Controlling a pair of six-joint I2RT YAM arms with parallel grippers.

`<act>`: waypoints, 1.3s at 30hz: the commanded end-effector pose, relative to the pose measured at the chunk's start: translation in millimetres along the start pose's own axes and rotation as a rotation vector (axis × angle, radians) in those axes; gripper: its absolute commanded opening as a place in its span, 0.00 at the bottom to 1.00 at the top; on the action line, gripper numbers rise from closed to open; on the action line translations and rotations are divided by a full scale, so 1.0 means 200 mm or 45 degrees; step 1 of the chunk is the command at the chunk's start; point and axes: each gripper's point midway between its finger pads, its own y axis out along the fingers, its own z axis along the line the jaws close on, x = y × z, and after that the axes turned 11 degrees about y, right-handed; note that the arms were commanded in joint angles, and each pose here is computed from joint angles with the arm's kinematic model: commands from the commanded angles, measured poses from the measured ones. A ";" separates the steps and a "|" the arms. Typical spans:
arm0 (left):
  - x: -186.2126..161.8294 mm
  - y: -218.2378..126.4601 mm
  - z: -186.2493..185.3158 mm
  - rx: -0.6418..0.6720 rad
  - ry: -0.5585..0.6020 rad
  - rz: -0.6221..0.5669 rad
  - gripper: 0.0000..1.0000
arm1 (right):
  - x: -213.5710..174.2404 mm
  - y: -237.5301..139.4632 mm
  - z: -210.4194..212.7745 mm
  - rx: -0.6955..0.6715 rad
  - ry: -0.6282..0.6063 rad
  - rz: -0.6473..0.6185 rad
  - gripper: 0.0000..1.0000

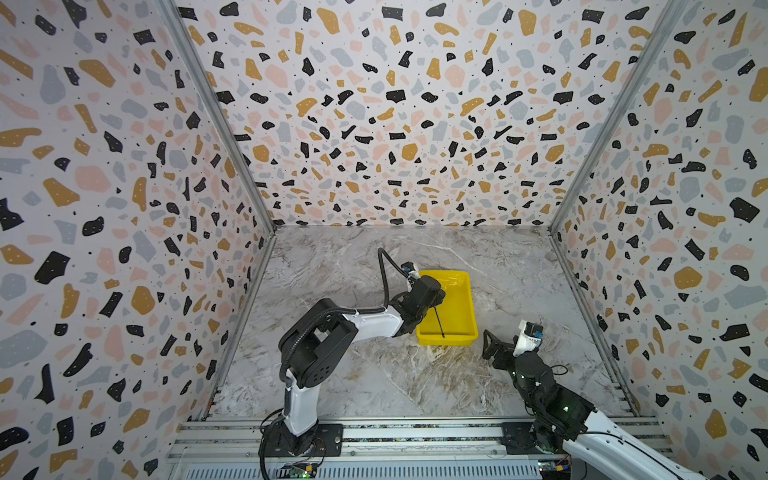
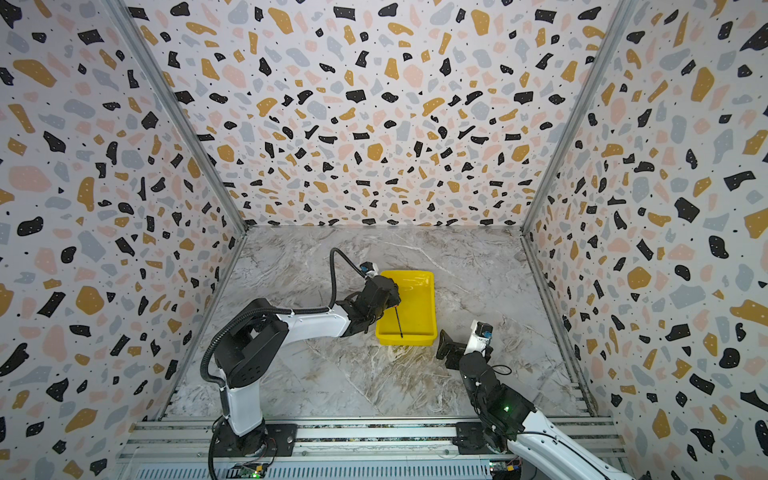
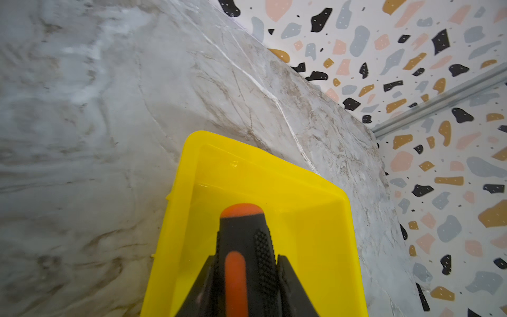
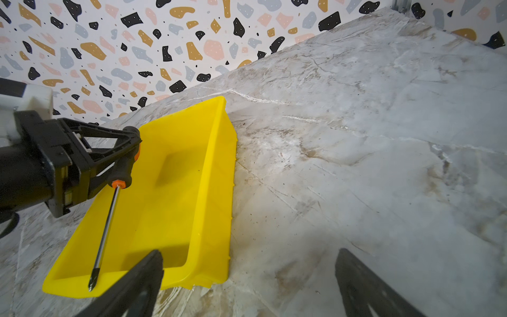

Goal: Put the screwdriver in the bin
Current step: 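Carry the screwdriver with the left gripper over the yellow bin, then lower the screwdriver into the bin and open the left gripper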

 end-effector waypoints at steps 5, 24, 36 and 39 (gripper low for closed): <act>-0.01 0.06 0.05 0.086 -0.208 -0.040 0.23 | 0.01 0.00 0.00 0.000 -0.002 -0.004 0.99; -0.06 0.09 0.09 0.136 -0.221 -0.022 0.35 | 0.00 0.01 0.01 -0.001 -0.014 0.005 0.99; 0.08 0.00 0.01 0.089 -0.222 -0.076 0.46 | 0.00 0.01 0.01 -0.006 -0.020 0.010 0.99; 0.13 -0.05 -0.03 0.064 -0.219 -0.098 0.47 | 0.00 0.01 0.01 -0.008 -0.021 0.011 0.99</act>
